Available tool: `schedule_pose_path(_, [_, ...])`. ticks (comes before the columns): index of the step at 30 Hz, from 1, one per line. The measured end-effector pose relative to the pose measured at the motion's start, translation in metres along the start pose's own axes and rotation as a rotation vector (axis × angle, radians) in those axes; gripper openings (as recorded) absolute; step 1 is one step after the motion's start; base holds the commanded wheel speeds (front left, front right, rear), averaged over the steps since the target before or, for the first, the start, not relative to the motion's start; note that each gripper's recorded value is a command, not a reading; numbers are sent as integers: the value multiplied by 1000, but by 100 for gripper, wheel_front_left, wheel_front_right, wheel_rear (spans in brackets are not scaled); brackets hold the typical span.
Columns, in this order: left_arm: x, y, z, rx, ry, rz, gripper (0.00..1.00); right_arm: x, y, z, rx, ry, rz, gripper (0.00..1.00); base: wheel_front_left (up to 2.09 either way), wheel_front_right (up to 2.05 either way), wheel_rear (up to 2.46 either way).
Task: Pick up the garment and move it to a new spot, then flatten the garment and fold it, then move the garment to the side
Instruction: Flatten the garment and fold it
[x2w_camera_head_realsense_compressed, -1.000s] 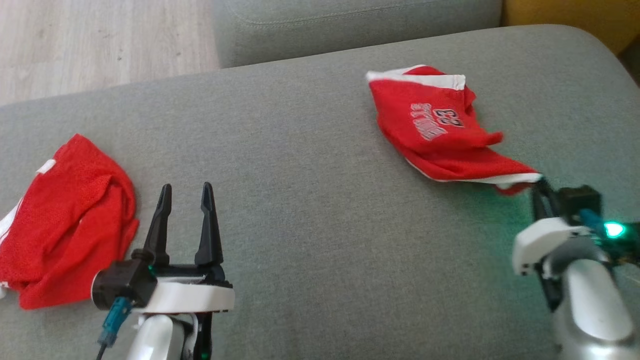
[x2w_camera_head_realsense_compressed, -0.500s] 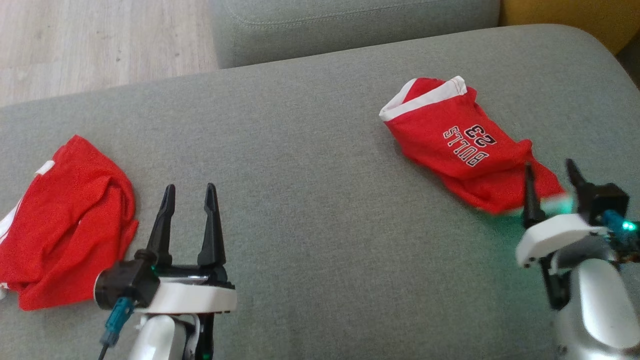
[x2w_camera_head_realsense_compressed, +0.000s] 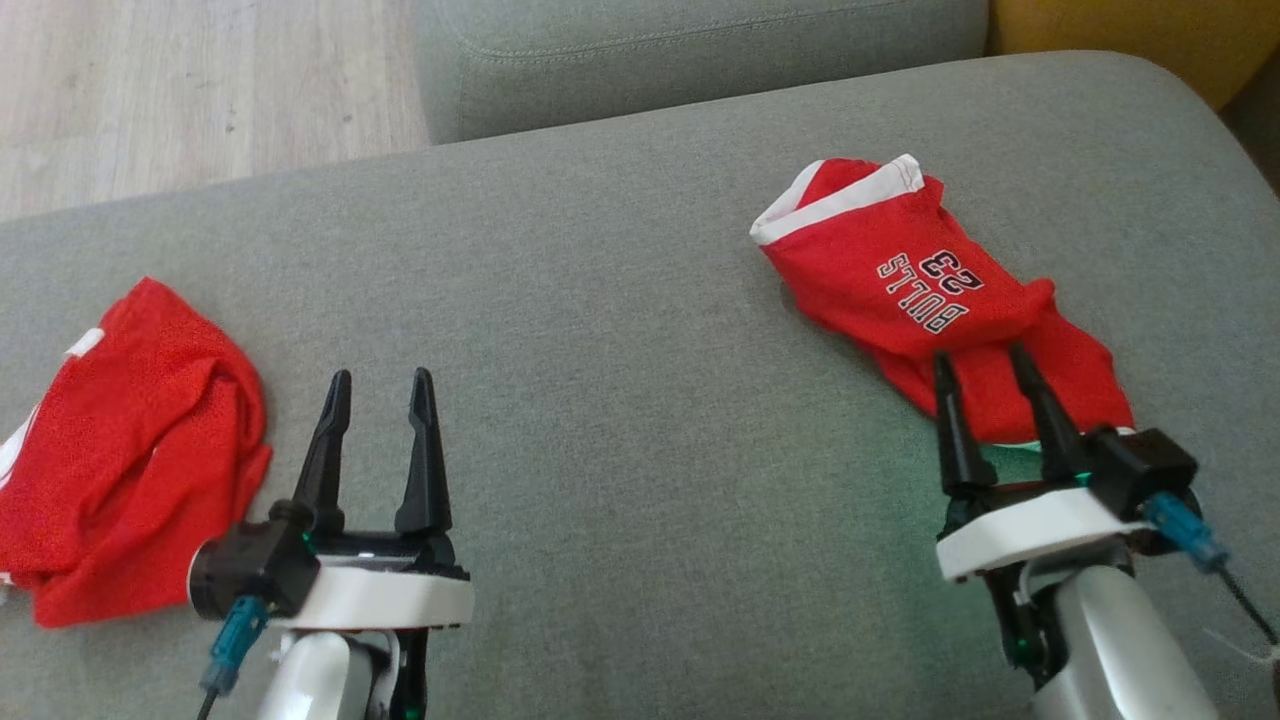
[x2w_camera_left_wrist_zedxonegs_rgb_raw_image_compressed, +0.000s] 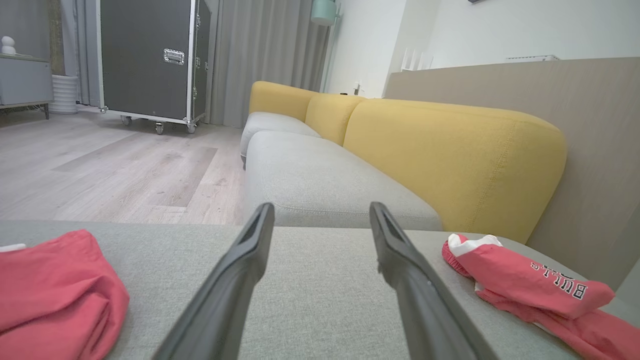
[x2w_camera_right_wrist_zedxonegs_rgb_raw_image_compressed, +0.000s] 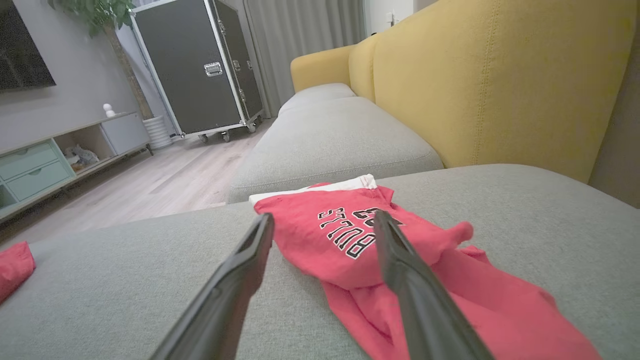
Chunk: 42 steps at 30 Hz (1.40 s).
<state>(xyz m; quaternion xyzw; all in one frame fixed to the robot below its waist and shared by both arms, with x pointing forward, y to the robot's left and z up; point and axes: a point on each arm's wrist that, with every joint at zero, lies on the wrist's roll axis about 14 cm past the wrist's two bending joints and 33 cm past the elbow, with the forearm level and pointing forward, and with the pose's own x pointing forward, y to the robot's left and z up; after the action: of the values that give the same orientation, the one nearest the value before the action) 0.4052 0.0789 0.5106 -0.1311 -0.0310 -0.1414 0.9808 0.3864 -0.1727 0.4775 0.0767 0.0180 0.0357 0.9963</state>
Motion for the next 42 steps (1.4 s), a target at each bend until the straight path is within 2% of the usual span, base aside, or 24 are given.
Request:
schedule_pose_path(7, [-2, 6, -7, -3, 20, 15, 100, 7, -36, -10, 56, 24, -115, 100, 0, 0, 0])
schedule_pose_path(12, [-5, 14, -13, -4, 37, 37, 100, 22, -60, -24, 138, 77, -204, 100, 0, 0, 0])
schedule_pose_path(19, [-6, 23, -18, -3, 52, 58, 100, 43, -61, -53, 292, 170, -256, 100, 0, 0, 0])
schedule_pose_path(24, [-9, 29, -22, 0, 63, 74, 100, 58, -56, -62, 341, 206, -265, 100, 0, 0, 0])
schedule_pose_path(25, [-9, 30, -22, 5, 65, 76, 100, 62, -54, -60, 338, 198, -259, 8, 0, 0, 0])
schedule_pose_path(26, [-9, 30, -21, 6, 64, 77, 100, 65, -52, -56, 311, 187, -248, 0, 0, 0, 0])
schedule_pose_path(30, [-12, 31, -11, 12, 38, 82, 100, 71, -43, -39, 228, 154, -194, 0, 0, 0, 0])
schedule_pose_path(35, [-17, 26, 2, 5, 3, 78, 100, 85, -6, 13, 90, 17, -39, 0, 0, 0, 0])
schedule_pose_path(36, [-17, 26, 2, 5, 3, 78, 100, 85, -6, 13, 90, 17, -39, 0, 0, 0, 0])
schedule_pose_path(42, [-35, 27, 12, 7, -23, 109, 100, 85, 70, 60, -37, -110, 203, 0, 0, 0, 0])
